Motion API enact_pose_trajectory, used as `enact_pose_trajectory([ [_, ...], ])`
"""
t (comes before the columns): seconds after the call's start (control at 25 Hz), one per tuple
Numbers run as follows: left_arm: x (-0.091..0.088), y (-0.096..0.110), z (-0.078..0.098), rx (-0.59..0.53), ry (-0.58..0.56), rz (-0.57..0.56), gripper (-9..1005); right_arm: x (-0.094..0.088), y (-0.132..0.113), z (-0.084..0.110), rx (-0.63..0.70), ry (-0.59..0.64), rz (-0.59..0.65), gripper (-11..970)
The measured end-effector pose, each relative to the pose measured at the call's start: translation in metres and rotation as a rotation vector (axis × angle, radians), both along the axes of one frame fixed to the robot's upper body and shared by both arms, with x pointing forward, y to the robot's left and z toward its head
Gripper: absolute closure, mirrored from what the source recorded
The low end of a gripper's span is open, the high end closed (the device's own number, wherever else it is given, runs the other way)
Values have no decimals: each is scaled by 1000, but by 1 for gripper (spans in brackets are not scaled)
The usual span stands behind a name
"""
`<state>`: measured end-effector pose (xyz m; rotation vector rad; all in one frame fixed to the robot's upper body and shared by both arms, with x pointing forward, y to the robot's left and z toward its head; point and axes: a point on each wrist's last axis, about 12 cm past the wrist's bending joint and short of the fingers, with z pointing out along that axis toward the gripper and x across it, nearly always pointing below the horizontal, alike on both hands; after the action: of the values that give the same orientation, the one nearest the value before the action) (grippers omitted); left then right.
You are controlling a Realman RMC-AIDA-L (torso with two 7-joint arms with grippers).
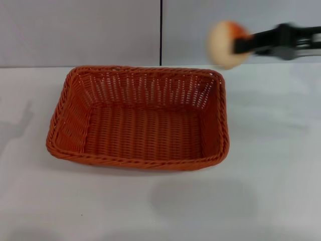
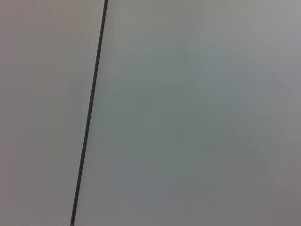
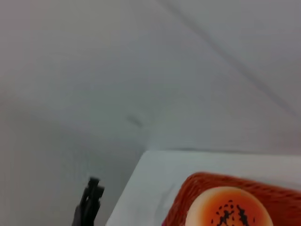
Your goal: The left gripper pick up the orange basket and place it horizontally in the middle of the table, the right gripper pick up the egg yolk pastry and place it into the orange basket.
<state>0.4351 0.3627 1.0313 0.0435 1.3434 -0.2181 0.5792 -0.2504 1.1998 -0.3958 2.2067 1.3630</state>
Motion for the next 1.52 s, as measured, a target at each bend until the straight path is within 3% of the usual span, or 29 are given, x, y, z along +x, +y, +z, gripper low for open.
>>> enact_pose_trajectory([
  [0.2, 0, 0, 1, 2, -5, -3, 164, 16, 39, -22, 3, 20, 80, 911],
  [0.44, -1, -2, 1, -5, -10, -5, 164, 17, 62, -46, -22, 59, 143, 914],
  [0.68, 8, -6, 3, -2, -18, -29, 164, 16, 72, -56, -61, 23, 177, 916],
  [0.8, 10, -7, 5, 2, -28, -39, 164, 17, 68, -57, -57, 0, 161, 845],
  [1.12, 9, -8, 4, -3, -27, -42, 164, 16, 45, -50, -87, -77, 122, 533],
  [1.2, 7, -7, 4, -1, -26, -39, 164, 8, 20, -47, -66, -212, 65, 451],
  [1.32, 3, -5, 4, -3, -30, -37, 164, 1, -6, -47, -22, -344, -20, 406],
  [1.4, 1, -4, 5, -2, -38, -37, 164, -2, -15, -49, -10, -376, -51, 376],
  [1.48, -1, -3, 5, 0, -45, -37, 164, -12, -37, -53, 16, -463, -129, 376],
  [1.52, -4, -2, 6, 4, -52, -36, 164, -25, -60, -59, 50, -542, -222, 376],
])
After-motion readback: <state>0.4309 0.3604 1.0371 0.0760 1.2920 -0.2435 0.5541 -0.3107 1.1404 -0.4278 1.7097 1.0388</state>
